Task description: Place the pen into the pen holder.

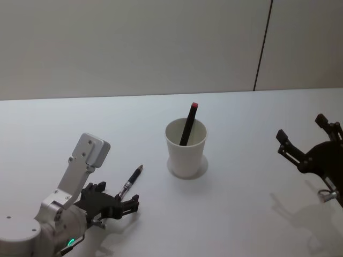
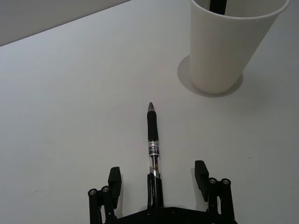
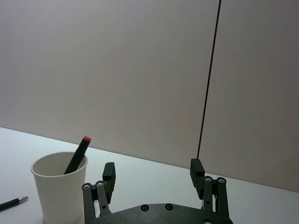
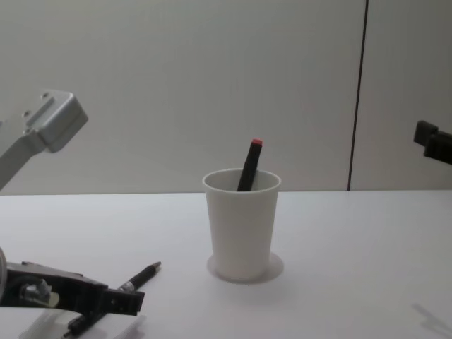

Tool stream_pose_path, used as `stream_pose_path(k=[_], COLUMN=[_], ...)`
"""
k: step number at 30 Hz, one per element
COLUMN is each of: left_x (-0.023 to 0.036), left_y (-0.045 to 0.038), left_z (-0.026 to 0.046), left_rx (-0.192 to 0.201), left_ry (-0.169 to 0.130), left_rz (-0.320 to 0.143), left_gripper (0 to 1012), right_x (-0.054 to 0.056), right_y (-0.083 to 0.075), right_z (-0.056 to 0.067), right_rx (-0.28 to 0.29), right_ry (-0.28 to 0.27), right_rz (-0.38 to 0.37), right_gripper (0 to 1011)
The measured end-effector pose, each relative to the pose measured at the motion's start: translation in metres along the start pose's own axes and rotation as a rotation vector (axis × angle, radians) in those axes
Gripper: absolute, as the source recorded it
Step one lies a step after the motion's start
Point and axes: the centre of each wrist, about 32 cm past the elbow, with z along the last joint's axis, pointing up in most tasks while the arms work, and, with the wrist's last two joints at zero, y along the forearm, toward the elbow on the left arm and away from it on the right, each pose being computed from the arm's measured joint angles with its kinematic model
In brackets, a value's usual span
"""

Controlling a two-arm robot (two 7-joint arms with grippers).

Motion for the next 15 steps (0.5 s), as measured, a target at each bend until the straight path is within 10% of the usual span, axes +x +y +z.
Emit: stream_pose_path(k=[15], left_x=[0.0075], left_y=[0.001], left_z=[-0.0001], left_rx=[0.001], left_ry=[0.022], left_rz=[0.005], left_gripper=[961], right_x=[0.0], right_y=[0.0], right_z=[0.0], right_rx=[0.0], right_ry=[0.0], right_rz=[0.0], right_gripper=[1002])
